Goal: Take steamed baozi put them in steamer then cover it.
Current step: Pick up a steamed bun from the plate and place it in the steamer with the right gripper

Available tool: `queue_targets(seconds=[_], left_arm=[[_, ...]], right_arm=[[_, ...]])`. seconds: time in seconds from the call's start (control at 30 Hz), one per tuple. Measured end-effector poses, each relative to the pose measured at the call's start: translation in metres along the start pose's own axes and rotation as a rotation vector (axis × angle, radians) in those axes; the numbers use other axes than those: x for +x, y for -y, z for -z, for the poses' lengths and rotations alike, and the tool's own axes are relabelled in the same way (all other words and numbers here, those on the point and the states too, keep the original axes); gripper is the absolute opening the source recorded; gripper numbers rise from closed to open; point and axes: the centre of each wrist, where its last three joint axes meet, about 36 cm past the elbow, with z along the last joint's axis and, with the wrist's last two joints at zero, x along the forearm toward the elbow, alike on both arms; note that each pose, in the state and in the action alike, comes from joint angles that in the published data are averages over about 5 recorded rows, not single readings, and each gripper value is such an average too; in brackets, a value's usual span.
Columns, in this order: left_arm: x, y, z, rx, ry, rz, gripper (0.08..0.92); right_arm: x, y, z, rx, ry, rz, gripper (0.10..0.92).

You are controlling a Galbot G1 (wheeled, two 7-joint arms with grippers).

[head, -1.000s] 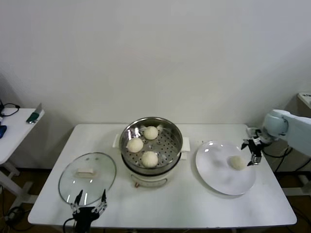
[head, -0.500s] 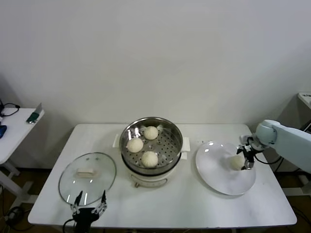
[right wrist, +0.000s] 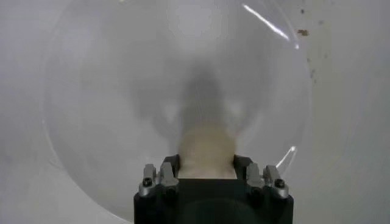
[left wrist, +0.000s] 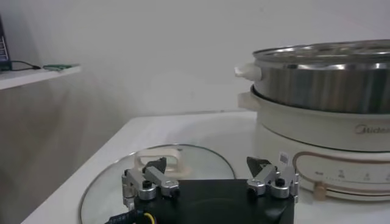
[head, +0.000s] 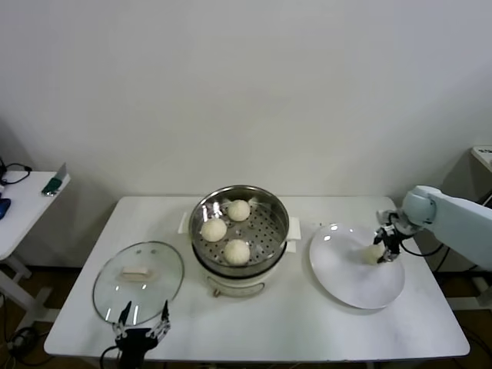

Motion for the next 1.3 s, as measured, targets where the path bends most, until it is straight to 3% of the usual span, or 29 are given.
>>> queue_targets(seconds=[0.33,0.57,0.93,1.3], left_arm=[[-0.002,0.005,0.004,0.000,0.008,-0.016,0.823],[-0.002,0.006,0.005,0.002,0.011,-0.019,0.823],[-0.003,0.004,0.007,0.007,0.017,-0.011,0.823],[-0.003,0.003,0.006,0.010,0.015,-0.006,0.823]], right_arm=[[0.137,0.023,0.100,0.089,0.111,-0.095,0.602],[0.191,0.009,0.187,0.161,0.194,-0.117,0.602],[0.172,-0.015,0.289,0.275,0.194,-0.085,0.602],[0.112,-0.021,0.325,0.325,0.141,-0.065,0.602]])
